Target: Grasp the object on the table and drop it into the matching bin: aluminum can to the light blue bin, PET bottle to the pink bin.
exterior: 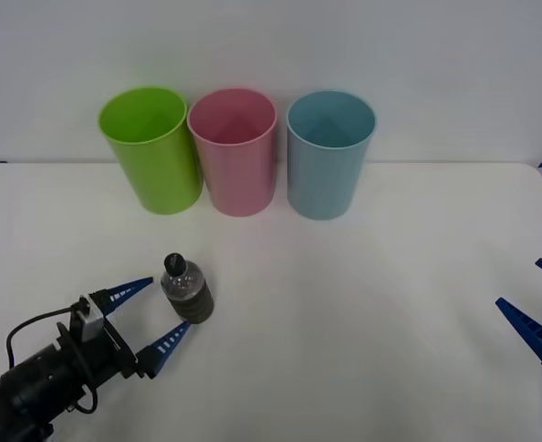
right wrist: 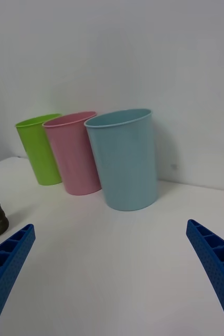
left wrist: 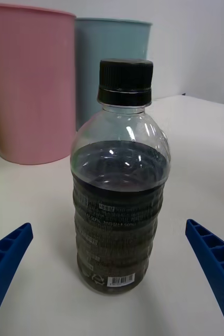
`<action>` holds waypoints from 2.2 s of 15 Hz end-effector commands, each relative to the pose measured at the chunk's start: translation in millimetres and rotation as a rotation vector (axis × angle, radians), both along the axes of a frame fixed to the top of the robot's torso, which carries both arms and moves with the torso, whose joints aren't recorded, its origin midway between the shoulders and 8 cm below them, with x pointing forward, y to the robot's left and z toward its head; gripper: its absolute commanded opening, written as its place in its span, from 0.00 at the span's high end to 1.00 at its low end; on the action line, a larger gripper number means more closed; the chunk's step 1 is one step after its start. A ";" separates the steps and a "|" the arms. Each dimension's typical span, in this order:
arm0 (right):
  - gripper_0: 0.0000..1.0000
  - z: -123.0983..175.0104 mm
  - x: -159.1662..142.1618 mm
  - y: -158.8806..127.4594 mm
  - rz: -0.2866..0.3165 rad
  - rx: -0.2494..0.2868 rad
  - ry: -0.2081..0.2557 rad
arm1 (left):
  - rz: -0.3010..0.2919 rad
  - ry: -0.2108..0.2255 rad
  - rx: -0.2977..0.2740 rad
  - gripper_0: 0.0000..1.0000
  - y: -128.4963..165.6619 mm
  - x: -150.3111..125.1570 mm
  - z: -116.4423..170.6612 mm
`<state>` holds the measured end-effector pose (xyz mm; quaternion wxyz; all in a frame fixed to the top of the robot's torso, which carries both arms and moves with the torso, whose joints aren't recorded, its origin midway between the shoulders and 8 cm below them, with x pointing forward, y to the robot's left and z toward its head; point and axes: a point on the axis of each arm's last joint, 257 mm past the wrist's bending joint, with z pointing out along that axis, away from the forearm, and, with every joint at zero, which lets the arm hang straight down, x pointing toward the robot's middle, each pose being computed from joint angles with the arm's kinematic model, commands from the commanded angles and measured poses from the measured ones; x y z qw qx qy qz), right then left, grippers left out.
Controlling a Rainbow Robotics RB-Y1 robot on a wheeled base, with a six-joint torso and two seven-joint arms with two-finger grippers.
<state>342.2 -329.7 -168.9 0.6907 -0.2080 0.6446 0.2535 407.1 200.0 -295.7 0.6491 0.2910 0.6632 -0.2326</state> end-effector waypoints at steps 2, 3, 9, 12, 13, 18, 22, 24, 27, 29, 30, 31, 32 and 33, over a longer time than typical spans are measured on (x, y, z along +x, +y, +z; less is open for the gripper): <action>0.00 0.0 0.0 0.0 0.000 0.000 0.000 | -0.006 -0.008 0.021 0.00 -13.4 11.7 0.5; 0.00 0.0 0.0 0.0 0.000 0.000 0.000 | -0.006 -0.007 0.030 0.00 -15.8 14.8 -0.3; 0.00 0.0 0.0 0.0 0.000 0.000 0.000 | -0.006 -0.005 0.048 0.00 -38.2 31.5 -1.2; 0.00 0.0 0.0 0.0 0.000 0.000 0.000 | -0.010 -0.004 0.040 0.00 -43.3 32.3 -0.4; 0.00 0.0 0.0 0.0 0.000 0.000 0.000 | -0.012 -0.004 0.039 0.00 -44.6 32.7 0.1; 0.00 0.0 0.0 0.0 0.000 0.000 0.000 | -0.009 -0.001 0.039 0.89 -44.1 33.2 -0.4; 0.00 0.0 0.0 0.0 0.000 0.000 0.000 | -0.004 0.002 0.035 1.00 -43.2 34.1 -0.3; 0.00 0.0 0.0 0.0 0.000 0.000 0.000 | -0.003 0.004 0.029 1.00 -42.8 34.2 0.7; 0.00 0.0 0.0 0.0 0.000 0.000 0.000 | -0.004 -0.001 -0.005 1.00 -39.1 33.8 9.3; 0.00 0.0 0.0 0.0 0.000 0.000 0.000 | -0.006 -0.015 -0.018 1.00 -35.6 34.0 20.6; 0.00 0.0 0.0 0.0 0.000 0.000 0.000 | -0.007 -0.015 -0.033 1.00 -33.7 34.8 29.7; 0.00 0.0 0.0 0.0 0.000 0.000 0.000 | -0.012 -0.015 -0.051 1.00 -32.8 33.6 43.6; 0.00 0.0 0.0 0.0 0.000 0.000 0.000 | -0.016 -0.017 -0.066 1.00 -32.9 32.0 55.4; 0.00 0.0 0.0 0.0 0.000 0.000 0.000 | -0.025 -0.019 -0.085 1.00 -34.7 28.9 70.0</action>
